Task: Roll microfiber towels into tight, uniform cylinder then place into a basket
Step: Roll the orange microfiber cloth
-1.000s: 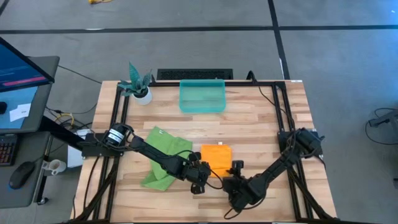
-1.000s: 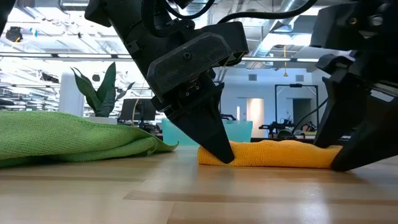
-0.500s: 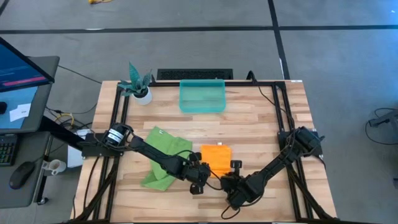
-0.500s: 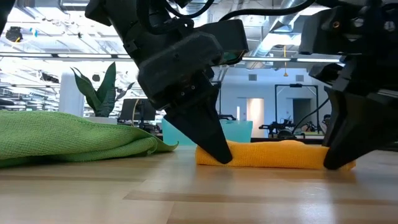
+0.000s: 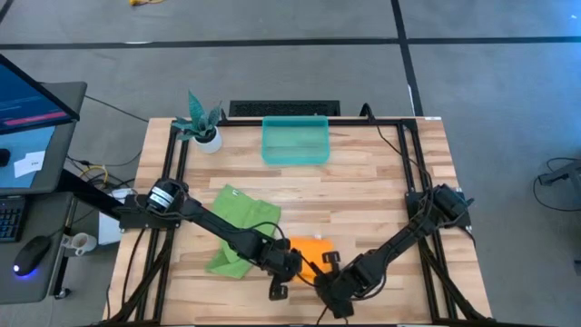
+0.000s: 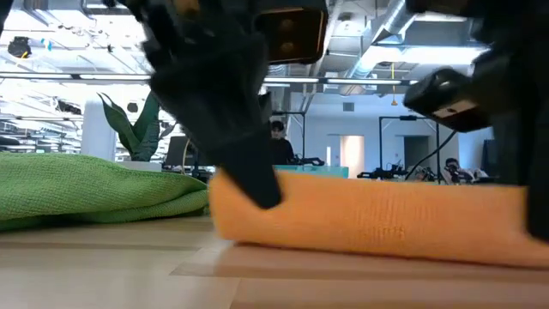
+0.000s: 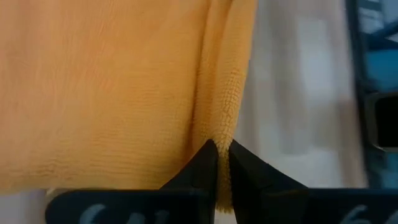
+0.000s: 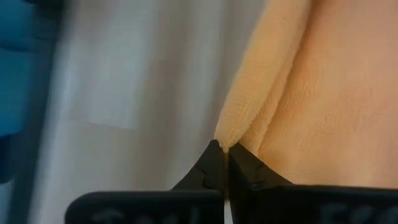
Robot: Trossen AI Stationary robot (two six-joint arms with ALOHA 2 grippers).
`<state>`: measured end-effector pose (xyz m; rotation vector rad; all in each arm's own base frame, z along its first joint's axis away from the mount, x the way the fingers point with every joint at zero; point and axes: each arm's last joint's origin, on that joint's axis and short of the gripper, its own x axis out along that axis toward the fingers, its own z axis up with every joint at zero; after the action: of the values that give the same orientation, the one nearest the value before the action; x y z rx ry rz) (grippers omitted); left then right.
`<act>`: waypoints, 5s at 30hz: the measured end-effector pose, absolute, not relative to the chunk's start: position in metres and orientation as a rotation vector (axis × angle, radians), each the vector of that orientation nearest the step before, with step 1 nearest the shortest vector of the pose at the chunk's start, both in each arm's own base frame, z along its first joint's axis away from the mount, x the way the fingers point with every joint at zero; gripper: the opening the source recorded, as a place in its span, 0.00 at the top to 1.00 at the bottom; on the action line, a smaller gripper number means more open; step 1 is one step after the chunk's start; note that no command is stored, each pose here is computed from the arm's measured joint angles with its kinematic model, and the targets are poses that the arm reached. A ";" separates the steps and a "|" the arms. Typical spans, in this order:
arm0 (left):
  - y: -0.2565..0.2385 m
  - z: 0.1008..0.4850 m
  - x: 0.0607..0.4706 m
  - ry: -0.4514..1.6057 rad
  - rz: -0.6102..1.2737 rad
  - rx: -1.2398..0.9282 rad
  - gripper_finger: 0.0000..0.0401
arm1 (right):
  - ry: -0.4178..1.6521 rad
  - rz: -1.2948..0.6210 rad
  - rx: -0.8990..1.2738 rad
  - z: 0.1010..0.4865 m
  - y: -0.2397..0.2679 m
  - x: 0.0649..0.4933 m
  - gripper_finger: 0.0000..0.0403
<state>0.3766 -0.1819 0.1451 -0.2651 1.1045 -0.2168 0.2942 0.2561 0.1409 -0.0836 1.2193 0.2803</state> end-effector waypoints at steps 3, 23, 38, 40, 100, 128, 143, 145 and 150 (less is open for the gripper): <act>-0.183 0.147 0.377 1.114 -0.261 -0.306 0.96 | 1.237 0.349 -0.077 0.142 0.251 0.299 0.95; -0.180 0.147 0.375 1.205 -0.111 -0.615 0.96 | 1.352 0.513 0.231 0.125 0.181 0.332 0.96; -0.180 0.143 0.369 1.254 -0.152 -0.494 0.80 | 1.368 0.501 0.292 0.124 0.177 0.333 0.95; -0.180 0.142 0.367 1.268 -0.171 -0.471 0.77 | 1.368 0.501 0.292 0.124 0.177 0.333 0.96; -0.222 0.135 0.365 0.910 -0.174 0.138 0.74 | 1.376 0.483 0.321 0.124 0.172 0.336 0.97; -0.199 0.119 0.376 0.950 0.081 -0.039 0.74 | 1.391 0.427 0.383 0.123 0.166 0.339 0.83; -0.198 0.117 0.374 0.983 0.154 -0.229 0.74 | 1.496 0.393 0.420 0.130 0.160 0.337 0.63; -0.198 0.117 0.374 0.982 0.159 -0.250 0.74 | 1.519 0.386 0.395 0.135 0.158 0.333 0.64; -0.198 0.116 0.374 0.985 0.158 -0.257 0.74 | 1.490 0.321 0.334 0.162 0.152 0.322 0.67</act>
<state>0.3741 -0.1984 0.1164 -0.2570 0.9849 0.1584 0.3216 0.1517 0.1624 0.3343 1.4903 0.3211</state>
